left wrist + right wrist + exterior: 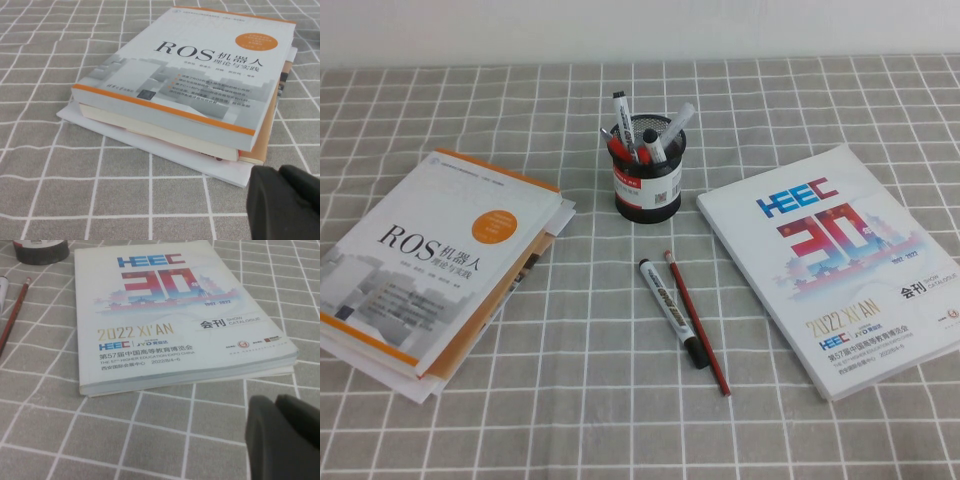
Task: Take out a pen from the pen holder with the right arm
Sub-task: 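Take a marker out of the pen holder and lay it on the table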
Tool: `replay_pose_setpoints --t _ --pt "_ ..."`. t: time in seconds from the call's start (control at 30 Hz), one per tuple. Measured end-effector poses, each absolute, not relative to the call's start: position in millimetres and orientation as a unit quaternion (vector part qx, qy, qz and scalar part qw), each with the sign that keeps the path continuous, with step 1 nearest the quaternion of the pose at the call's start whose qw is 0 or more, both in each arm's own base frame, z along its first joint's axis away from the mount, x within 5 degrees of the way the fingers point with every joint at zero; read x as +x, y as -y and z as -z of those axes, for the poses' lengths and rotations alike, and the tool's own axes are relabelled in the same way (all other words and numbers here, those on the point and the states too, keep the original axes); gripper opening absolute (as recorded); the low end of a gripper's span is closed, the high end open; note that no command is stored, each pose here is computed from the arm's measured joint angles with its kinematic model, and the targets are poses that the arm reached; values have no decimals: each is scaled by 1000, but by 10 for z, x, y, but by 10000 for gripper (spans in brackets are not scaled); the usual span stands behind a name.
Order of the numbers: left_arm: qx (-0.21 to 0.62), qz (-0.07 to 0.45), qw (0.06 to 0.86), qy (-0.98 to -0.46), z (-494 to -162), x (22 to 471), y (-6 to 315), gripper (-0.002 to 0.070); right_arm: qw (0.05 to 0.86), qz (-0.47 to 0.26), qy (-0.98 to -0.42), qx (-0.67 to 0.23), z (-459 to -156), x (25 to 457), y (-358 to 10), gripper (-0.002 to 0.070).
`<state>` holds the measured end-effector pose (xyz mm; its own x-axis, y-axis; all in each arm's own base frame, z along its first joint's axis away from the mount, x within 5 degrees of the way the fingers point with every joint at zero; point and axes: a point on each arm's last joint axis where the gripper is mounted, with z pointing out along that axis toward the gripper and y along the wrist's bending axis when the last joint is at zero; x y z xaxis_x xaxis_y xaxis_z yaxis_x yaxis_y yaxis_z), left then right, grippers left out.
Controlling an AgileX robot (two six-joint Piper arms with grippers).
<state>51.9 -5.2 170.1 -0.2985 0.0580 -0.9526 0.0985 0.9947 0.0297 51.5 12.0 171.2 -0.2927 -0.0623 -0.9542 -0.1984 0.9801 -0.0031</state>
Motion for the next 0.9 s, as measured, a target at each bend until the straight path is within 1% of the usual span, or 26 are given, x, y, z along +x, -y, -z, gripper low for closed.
replay_pose_setpoints --t 0.9 --pt "49 16 590 -806 -1701 519 51 -3 588 -63 -803 -78 -1710 513 -124 -12"
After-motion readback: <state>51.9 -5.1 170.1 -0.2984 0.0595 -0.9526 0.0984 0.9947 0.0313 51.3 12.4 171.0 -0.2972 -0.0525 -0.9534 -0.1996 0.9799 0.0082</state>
